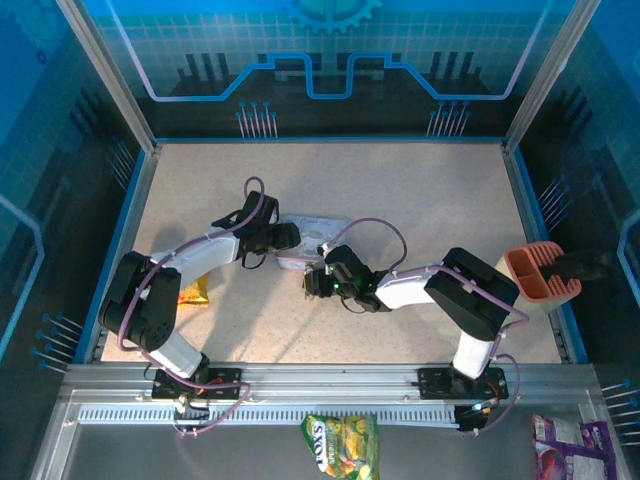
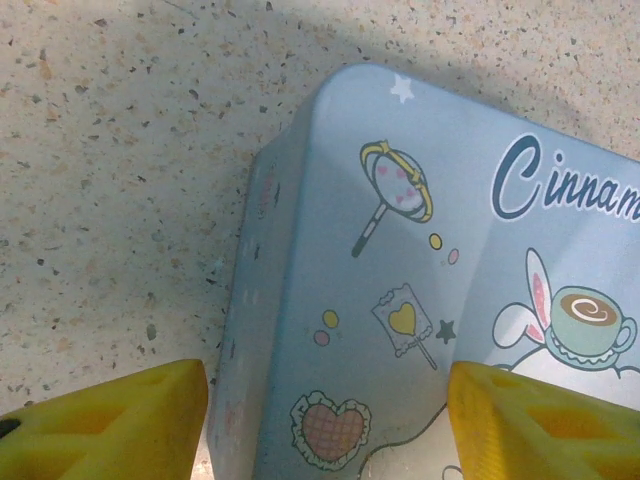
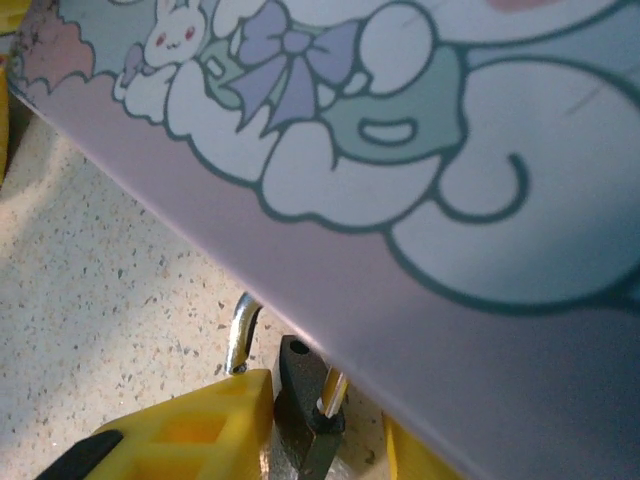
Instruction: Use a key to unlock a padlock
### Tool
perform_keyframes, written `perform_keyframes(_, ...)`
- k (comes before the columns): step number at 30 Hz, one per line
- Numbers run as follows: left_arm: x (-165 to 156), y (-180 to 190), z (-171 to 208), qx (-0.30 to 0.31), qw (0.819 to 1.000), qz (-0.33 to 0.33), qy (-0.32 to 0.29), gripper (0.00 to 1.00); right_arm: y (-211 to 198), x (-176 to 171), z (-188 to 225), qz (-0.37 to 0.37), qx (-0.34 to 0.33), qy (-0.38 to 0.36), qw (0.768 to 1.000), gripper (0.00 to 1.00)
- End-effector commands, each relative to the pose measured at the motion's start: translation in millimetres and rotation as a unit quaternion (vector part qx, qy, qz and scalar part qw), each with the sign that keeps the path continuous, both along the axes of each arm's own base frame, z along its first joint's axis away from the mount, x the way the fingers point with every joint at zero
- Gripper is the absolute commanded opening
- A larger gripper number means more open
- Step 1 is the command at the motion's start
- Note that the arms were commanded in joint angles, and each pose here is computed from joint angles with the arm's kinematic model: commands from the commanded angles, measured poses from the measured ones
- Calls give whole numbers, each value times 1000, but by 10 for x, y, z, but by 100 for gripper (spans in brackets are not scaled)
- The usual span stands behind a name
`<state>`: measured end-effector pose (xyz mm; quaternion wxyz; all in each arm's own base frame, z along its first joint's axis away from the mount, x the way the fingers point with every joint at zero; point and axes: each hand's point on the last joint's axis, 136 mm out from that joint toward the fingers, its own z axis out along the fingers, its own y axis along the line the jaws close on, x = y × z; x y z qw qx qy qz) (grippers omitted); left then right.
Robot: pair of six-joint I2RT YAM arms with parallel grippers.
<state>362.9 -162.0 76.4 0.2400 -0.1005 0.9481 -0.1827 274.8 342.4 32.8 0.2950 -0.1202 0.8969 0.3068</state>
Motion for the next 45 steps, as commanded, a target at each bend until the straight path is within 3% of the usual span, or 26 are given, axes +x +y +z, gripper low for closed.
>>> perform_keyframes(1, -92, 174, -176, 24, 999, 35, 21, 65, 32, 113, 14, -10, 35, 8, 999, 29)
perform_keyframes(7, -188, 329, -277, 77, 994, 70, 28, 64, -98, 118, 89, -29, 34, -9, 999, 11)
perform_keyframes(12, -334, 251, -428, 92, 991, 87, 41, 64, -259, 223, 191, -97, 88, -8, 991, 0)
perform_keyframes(22, -602, -168, -436, 63, 994, 81, 39, 65, -616, 537, 395, -236, 184, 12, 954, 0)
perform_keyframes(32, -540, -188, -539, 104, 990, 85, 40, 65, -764, 803, 481, -293, 242, 31, 925, 0)
perform_keyframes(38, -474, -158, -514, 112, 989, 87, 30, 65, -924, 881, 412, -313, 222, 35, 923, 0)
perform_keyframes(45, -171, -290, -329, 95, 995, 32, 4, 68, -1234, 770, 399, -288, 149, 26, 946, 0)
